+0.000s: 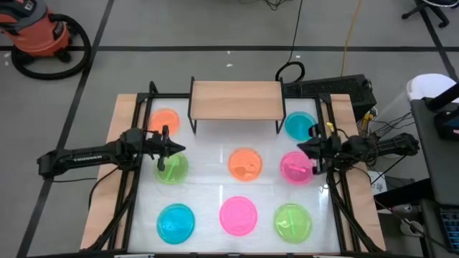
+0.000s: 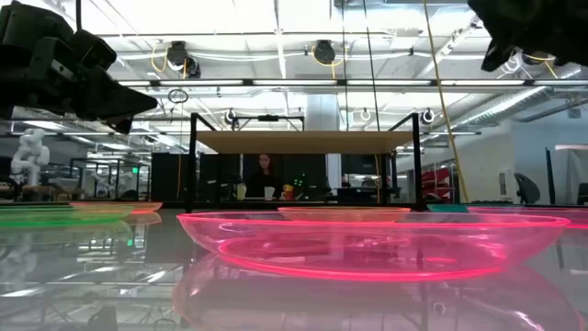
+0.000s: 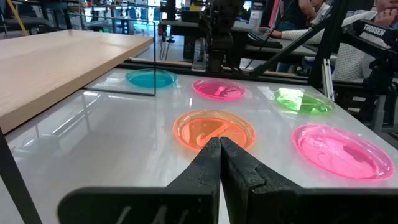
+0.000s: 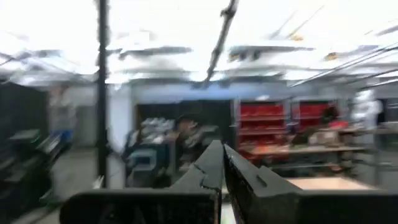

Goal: Place and stack plates onto a shelf
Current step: Put the bottom orange plate on the shelf

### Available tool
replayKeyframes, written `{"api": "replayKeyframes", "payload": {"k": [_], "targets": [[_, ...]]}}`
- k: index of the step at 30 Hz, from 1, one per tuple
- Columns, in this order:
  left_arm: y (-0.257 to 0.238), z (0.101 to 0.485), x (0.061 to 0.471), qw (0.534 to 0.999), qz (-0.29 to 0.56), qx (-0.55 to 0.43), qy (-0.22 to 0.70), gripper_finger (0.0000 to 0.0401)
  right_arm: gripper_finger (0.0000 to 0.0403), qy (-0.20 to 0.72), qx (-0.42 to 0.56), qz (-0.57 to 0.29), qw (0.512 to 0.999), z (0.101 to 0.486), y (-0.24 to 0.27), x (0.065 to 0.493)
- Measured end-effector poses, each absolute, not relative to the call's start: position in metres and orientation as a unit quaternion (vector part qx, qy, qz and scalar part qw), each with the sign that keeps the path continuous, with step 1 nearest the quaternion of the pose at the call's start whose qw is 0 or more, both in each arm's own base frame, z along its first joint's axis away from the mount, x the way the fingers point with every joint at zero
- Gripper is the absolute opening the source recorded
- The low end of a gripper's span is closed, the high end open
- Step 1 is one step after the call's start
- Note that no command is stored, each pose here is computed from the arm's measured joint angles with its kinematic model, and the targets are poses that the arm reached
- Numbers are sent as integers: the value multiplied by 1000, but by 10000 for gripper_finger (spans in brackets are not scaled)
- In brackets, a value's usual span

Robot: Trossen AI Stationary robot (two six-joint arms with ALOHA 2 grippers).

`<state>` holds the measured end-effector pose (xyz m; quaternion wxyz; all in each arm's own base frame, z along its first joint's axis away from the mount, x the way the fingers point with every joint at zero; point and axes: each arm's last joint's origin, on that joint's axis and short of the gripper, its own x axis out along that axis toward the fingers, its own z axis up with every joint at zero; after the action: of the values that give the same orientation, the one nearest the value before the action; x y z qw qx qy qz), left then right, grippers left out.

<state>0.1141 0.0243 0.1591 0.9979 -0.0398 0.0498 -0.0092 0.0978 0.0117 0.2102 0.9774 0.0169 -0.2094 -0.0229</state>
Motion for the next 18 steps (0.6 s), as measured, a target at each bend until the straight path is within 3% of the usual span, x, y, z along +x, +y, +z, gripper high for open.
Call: {"api": "replayKeyframes", "payload": {"k": [4, 13, 18], "targets": [[24, 159, 114, 998, -9, -40, 50, 8, 0, -134, -13, -58, 989, 201, 11, 104], [24, 159, 114, 998, -9, -40, 49, 8, 0, -16, -28, -76, 997, 244, 15, 132], [24, 159, 114, 998, -9, -40, 50, 8, 0, 89, -85, -65, 990, 222, 22, 161]]}}
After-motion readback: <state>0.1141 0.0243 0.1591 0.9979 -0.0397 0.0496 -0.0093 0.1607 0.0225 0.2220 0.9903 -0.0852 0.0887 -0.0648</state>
